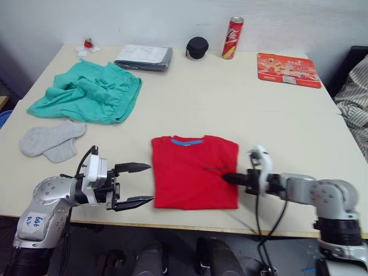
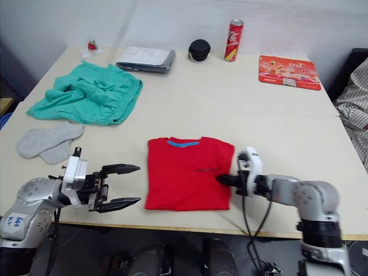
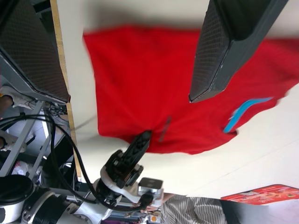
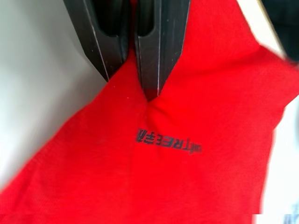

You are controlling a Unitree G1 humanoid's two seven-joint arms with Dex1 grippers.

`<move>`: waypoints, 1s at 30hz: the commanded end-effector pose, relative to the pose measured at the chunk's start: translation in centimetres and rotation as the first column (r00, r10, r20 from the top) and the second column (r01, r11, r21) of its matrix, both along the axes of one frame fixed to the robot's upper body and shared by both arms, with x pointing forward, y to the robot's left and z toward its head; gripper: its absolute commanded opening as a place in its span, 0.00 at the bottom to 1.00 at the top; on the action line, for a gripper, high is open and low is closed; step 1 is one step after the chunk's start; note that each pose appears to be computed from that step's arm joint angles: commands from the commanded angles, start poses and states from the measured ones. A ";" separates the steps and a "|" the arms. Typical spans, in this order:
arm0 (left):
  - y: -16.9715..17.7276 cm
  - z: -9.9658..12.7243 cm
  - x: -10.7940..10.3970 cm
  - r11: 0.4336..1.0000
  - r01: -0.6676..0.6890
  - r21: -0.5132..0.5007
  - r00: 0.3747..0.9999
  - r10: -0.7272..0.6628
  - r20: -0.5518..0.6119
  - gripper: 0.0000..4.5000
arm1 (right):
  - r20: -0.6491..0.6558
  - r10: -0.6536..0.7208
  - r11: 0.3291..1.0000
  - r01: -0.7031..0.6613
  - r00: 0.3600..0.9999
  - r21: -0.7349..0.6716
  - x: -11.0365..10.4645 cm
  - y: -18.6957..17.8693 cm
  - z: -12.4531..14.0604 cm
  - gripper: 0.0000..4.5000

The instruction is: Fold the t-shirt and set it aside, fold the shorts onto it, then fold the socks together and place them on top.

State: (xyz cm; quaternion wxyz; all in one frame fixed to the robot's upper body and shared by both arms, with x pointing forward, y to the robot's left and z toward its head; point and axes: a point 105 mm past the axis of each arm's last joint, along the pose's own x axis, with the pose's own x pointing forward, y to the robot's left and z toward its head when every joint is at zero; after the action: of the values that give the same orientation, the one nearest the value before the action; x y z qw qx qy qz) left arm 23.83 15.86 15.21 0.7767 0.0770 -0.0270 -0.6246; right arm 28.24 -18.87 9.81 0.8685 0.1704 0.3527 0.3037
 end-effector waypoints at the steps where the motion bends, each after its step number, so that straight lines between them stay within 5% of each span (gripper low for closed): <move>1: -0.3 0.2 0.3 1.000 0.023 -0.001 1.000 -0.023 0.009 0.95 | 0.014 -0.177 0.975 0.178 0.984 -0.136 -0.7 -7.7 1.1 0.00; 8: -0.1 0.4 1.0 0.999 0.040 0.006 0.999 -0.040 0.011 0.95 | 0.024 -0.365 0.874 0.352 0.931 -0.335 -3.7 -20.0 2.4 0.00; 13: 0.3 0.5 1.0 0.999 0.038 0.018 0.999 -0.038 0.008 0.95 | 0.084 -0.427 0.808 0.422 0.900 -0.410 -4.2 -24.7 3.4 0.00; 21: 1.0 0.6 1.2 0.999 0.016 0.036 1.000 -0.017 0.010 0.95 | 0.096 -0.462 0.778 0.455 0.882 -0.433 -5.1 -27.2 2.7 0.00; 28: 1.4 0.5 1.2 0.998 0.014 0.054 1.000 -0.015 0.002 0.95 | 0.125 -0.345 0.869 0.367 0.930 -0.332 -5.2 -24.8 2.3 0.00; 30: 1.6 0.4 1.1 0.998 0.012 0.059 1.000 -0.011 -0.004 0.95 | 0.120 -0.320 0.893 0.341 0.940 -0.292 -5.4 -23.8 2.6 0.11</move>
State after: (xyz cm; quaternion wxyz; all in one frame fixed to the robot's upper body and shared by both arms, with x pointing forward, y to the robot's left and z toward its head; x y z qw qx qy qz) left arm 24.94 16.74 15.13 0.7665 0.0847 -0.0059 -0.6366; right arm 22.40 -43.41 10.60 0.9267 0.0747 0.3607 0.0746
